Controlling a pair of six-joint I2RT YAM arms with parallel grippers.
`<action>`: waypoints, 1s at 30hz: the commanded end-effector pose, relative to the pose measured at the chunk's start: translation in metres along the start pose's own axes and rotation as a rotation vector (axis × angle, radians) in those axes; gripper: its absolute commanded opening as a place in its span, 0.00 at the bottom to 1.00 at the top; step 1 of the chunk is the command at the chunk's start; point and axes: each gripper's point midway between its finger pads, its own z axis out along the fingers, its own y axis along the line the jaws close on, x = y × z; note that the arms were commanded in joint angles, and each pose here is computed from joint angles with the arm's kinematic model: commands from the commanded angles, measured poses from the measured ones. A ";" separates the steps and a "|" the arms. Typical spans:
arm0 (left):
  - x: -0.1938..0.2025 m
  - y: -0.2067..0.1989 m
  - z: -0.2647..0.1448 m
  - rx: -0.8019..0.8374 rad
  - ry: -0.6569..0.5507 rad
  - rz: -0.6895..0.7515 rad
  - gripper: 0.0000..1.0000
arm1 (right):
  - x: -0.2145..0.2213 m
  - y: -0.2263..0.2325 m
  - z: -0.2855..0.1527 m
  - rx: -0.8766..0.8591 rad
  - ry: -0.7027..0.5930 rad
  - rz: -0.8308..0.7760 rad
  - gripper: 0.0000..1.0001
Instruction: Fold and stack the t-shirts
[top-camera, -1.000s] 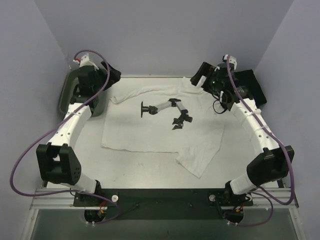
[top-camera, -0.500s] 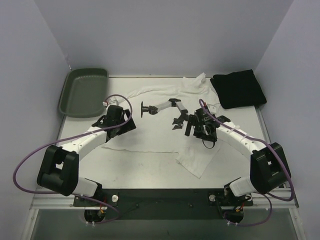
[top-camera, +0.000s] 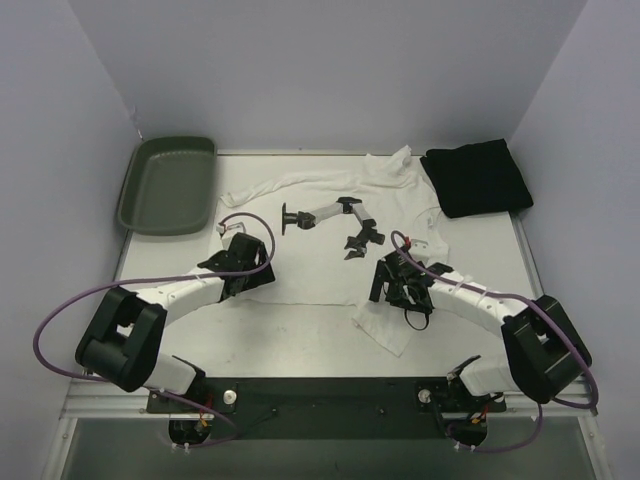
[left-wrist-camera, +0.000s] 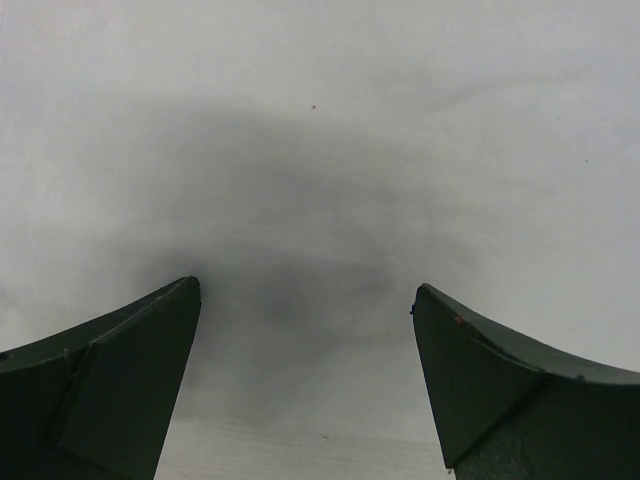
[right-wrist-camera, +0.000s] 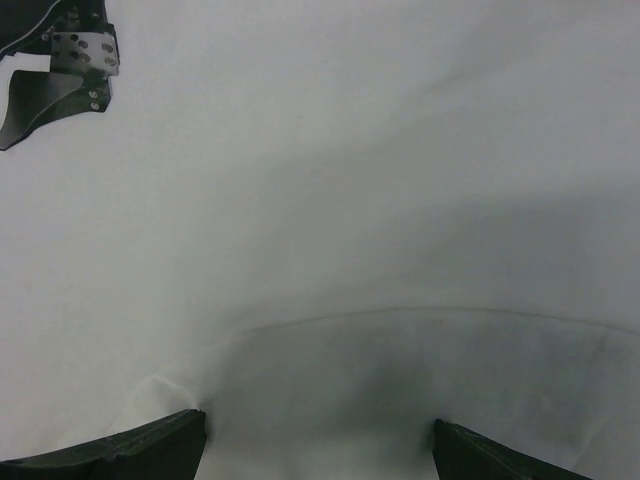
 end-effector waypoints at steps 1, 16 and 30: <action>0.018 0.015 0.000 -0.045 0.004 0.011 0.97 | 0.017 -0.003 0.007 0.024 0.001 0.016 0.98; 0.084 0.016 -0.033 -0.066 0.097 0.038 0.97 | 0.085 -0.012 -0.026 0.154 0.016 -0.094 0.98; 0.096 0.034 -0.121 0.052 0.021 -0.029 0.97 | 0.091 -0.053 -0.099 0.103 -0.147 -0.037 0.98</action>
